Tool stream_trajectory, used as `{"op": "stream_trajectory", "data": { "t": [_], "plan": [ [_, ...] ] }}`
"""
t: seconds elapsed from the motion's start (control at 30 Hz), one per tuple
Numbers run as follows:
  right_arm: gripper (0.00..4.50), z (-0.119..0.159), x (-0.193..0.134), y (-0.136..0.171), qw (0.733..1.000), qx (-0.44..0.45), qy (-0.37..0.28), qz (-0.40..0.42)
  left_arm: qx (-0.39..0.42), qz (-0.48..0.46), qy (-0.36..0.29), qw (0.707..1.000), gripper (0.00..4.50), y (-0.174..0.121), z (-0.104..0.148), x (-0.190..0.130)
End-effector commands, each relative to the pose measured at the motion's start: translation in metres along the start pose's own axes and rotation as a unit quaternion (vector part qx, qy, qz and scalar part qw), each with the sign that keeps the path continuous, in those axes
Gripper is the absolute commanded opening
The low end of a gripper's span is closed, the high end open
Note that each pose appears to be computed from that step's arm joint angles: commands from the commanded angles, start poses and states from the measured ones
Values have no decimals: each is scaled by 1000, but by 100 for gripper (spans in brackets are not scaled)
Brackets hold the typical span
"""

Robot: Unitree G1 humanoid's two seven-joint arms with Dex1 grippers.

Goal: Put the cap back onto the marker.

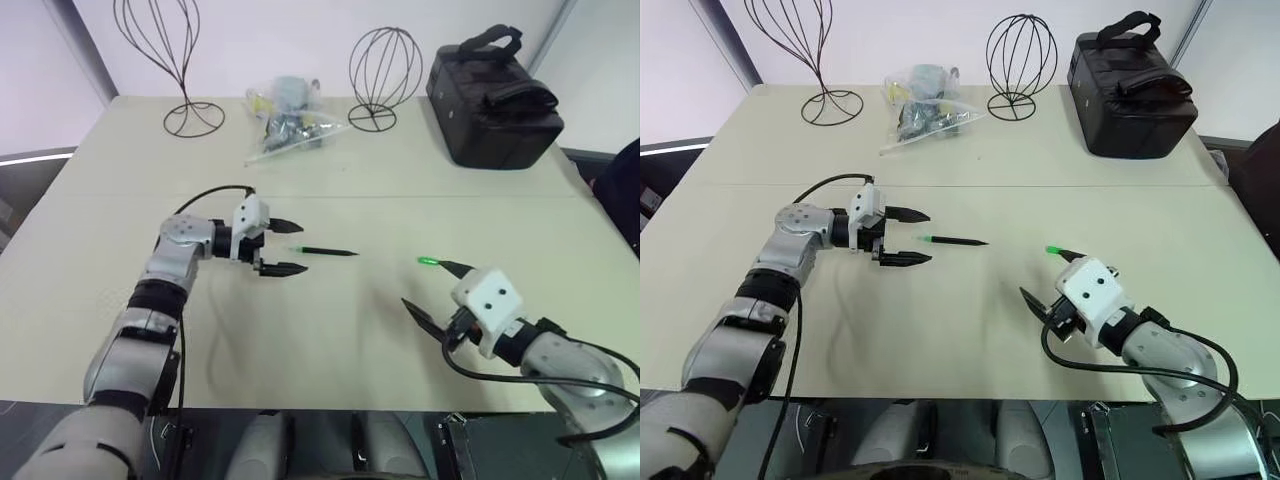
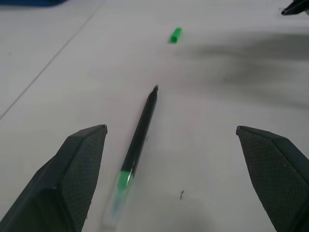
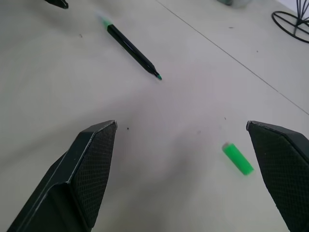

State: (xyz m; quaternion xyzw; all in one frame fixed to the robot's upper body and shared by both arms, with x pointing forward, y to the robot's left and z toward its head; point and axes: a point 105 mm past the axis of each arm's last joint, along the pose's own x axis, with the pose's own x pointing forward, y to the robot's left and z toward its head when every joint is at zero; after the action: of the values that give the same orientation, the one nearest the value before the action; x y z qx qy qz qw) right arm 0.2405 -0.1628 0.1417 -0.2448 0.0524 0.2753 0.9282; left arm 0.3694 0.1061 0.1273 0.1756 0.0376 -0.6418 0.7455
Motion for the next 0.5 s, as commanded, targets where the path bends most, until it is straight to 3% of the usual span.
{"op": "stream_trajectory", "data": {
  "t": [0.03,0.37,0.5],
  "plan": [
    [438,8,0,-1,1000,-13,-15,-10,33,-12,25,999,450,7,3,5],
    [438,15,-8,3,1000,11,-18,-23,53,-34,69,996,450,9,-2,22],
    [438,13,-19,23,998,47,-5,37,61,-41,88,993,450,8,-6,27]
  ]
}}
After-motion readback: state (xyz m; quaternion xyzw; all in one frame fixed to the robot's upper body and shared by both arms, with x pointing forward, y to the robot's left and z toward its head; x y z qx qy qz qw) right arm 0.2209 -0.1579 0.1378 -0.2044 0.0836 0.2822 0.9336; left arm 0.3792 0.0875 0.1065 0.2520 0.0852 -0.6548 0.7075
